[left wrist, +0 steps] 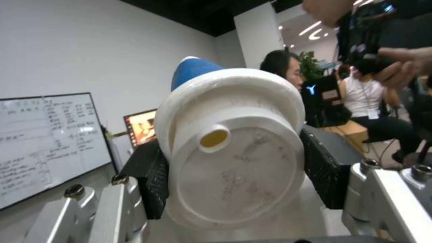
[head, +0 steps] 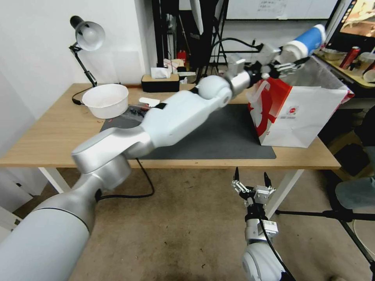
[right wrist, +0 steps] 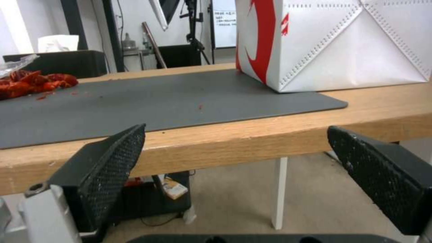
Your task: Pick up the trash from the table and place it into the takeout bag.
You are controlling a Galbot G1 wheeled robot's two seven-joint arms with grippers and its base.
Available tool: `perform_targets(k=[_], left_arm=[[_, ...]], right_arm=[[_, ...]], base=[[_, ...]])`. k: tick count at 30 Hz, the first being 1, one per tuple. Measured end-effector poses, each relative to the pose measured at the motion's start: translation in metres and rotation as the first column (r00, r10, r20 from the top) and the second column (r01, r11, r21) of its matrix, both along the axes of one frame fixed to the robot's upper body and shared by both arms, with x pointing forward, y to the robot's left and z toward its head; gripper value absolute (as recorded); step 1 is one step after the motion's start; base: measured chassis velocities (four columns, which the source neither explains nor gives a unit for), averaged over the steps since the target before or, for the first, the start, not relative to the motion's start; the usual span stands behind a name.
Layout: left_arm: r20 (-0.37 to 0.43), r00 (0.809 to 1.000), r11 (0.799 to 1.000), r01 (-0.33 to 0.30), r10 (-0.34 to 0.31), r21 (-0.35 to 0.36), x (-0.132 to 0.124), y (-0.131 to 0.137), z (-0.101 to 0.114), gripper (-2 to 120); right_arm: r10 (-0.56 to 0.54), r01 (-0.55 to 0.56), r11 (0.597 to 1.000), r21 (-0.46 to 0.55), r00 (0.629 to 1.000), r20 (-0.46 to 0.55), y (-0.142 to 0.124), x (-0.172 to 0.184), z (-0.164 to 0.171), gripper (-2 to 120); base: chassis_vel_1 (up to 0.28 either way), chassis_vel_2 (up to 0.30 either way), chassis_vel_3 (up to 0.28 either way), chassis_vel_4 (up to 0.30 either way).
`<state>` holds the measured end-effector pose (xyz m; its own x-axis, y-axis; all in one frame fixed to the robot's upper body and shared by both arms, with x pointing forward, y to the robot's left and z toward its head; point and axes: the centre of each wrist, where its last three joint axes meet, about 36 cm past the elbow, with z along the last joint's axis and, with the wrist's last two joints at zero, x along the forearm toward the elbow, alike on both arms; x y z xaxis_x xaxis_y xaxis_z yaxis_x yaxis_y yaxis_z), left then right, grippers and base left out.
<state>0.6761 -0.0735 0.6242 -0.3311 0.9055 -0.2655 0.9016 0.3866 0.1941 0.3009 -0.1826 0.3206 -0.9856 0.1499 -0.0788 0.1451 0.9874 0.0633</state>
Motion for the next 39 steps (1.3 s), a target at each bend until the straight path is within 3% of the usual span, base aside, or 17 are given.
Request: perform_targets(k=[8, 11, 15, 18, 28, 34, 37, 39], left_arm=[[-0.008, 0.999, 0.998, -0.045, 0.045, 0.031, 0.017, 0.015, -0.014, 63], [-0.016, 0.999, 0.998, -0.040, 0.041, 0.041, 0.016, 0.016, -0.023, 76], [-0.017, 0.999, 0.999, -0.034, 0.035, 0.042, 0.016, 0.016, -0.025, 83], [-0.017, 0.999, 0.999, -0.027, 0.028, 0.037, 0.014, 0.015, -0.026, 98], [-0.025, 0.999, 0.999, -0.034, 0.034, -0.006, 0.005, 0.007, -0.018, 100], [-0.064, 0.998, 0.998, -0.033, 0.029, -0.055, -0.015, -0.003, -0.014, 100], [-0.085, 0.995, 0.996, -0.063, 0.058, -0.064, -0.016, 0.012, -0.019, 100], [-0.111, 0.988, 0.992, -0.111, 0.103, -0.067, -0.012, 0.041, -0.028, 100]], right_arm=[[-0.003, 0.003, 1.000, 0.007, 1.000, -0.003, 0.002, 0.000, -0.003, 100], [-0.004, 0.004, 1.000, 0.008, 1.000, -0.002, 0.003, 0.000, -0.004, 100], [-0.005, 0.005, 1.000, 0.008, 1.000, -0.001, 0.003, 0.000, -0.004, 100], [-0.005, 0.005, 1.000, 0.007, 1.000, 0.000, 0.002, 0.000, -0.004, 100], [-0.004, 0.004, 1.000, 0.008, 1.000, 0.002, 0.002, 0.000, -0.004, 100], [-0.002, 0.002, 1.000, 0.009, 1.000, 0.008, 0.003, 0.000, -0.002, 100], [-0.001, 0.001, 1.000, 0.008, 1.000, 0.008, 0.003, -0.001, -0.001, 100], [-0.001, 0.001, 1.000, 0.007, 1.000, 0.007, 0.002, -0.001, -0.001, 100]], base=[[0.000, 0.000, 0.000, 0.000], [0.000, 0.000, 0.000, 0.000], [0.000, 0.000, 0.000, 0.000], [0.000, 0.000, 0.000, 0.000], [0.000, 0.000, 0.000, 0.000], [0.000, 0.000, 0.000, 0.000], [0.000, 0.000, 0.000, 0.000], [0.000, 0.000, 0.000, 0.000]])
